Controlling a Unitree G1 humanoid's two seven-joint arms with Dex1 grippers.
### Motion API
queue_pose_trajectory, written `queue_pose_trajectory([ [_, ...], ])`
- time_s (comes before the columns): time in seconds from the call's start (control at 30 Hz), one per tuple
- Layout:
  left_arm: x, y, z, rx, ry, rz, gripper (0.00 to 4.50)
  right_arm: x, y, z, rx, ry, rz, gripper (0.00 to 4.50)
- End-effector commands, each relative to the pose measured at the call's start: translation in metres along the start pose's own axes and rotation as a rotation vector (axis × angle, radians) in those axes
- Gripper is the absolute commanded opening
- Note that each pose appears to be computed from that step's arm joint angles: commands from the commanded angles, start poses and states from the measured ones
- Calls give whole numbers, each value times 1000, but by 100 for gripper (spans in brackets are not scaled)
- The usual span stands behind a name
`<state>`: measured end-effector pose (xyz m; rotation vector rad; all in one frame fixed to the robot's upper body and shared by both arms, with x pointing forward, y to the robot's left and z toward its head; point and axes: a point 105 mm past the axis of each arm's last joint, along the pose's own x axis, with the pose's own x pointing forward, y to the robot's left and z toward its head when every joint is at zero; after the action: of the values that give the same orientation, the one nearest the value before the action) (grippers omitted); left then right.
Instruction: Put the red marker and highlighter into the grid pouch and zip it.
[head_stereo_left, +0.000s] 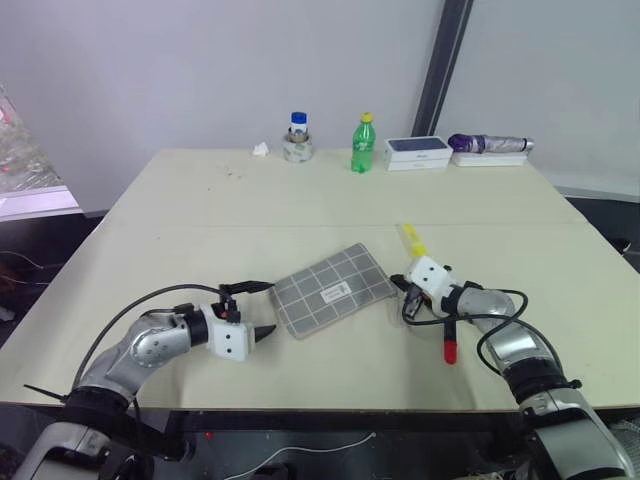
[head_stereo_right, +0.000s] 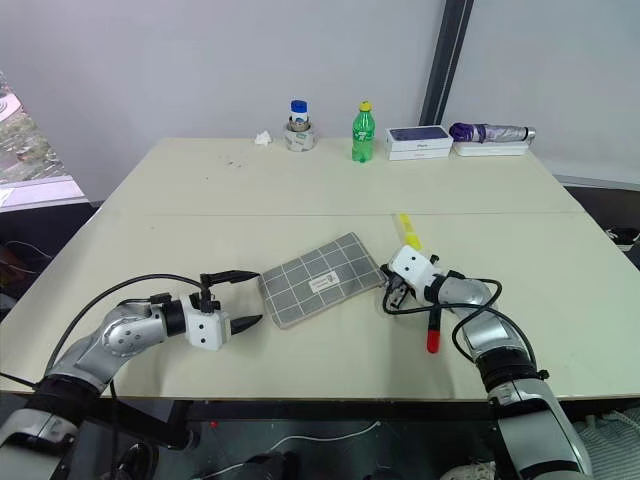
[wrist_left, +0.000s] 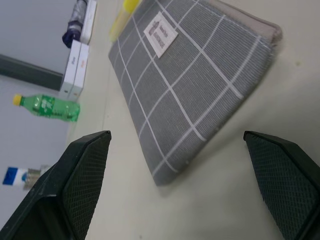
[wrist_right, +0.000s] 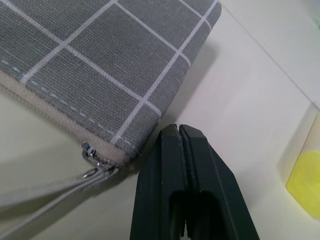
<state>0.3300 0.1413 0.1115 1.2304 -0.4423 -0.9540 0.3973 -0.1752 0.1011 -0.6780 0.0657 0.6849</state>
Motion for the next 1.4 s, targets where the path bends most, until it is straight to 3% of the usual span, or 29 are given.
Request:
queue_pose_trajectory([
  [0.03,9,-17,1,-1,-22,-52,450,7,2,9,-56,-18,10,6],
  [0.6,37,-21,18,-13,-114,-90,450,12,6,14,-40,-34,29,6],
  [0.7,39,-19,24,-21,-145,-76,319,11,5,13,-44,-31,30,0],
  [0.9,39,-21,29,-28,-165,-74,9,11,5,14,-39,-32,29,0],
  [1.03,36,-22,29,-44,-162,-79,3,9,7,18,10,-59,55,0],
  [1.13,30,-20,24,-64,-140,-54,0,3,-4,31,8,-103,34,79],
  [1.23,24,-13,20,-83,-115,-6,0,-6,-25,42,27,-139,-42,231],
  [1.37,19,-7,20,-110,-97,31,0,-25,-31,36,288,-195,-42,428],
  [1.4,20,-7,19,-105,-87,35,0,-29,-26,34,324,-192,-15,444],
])
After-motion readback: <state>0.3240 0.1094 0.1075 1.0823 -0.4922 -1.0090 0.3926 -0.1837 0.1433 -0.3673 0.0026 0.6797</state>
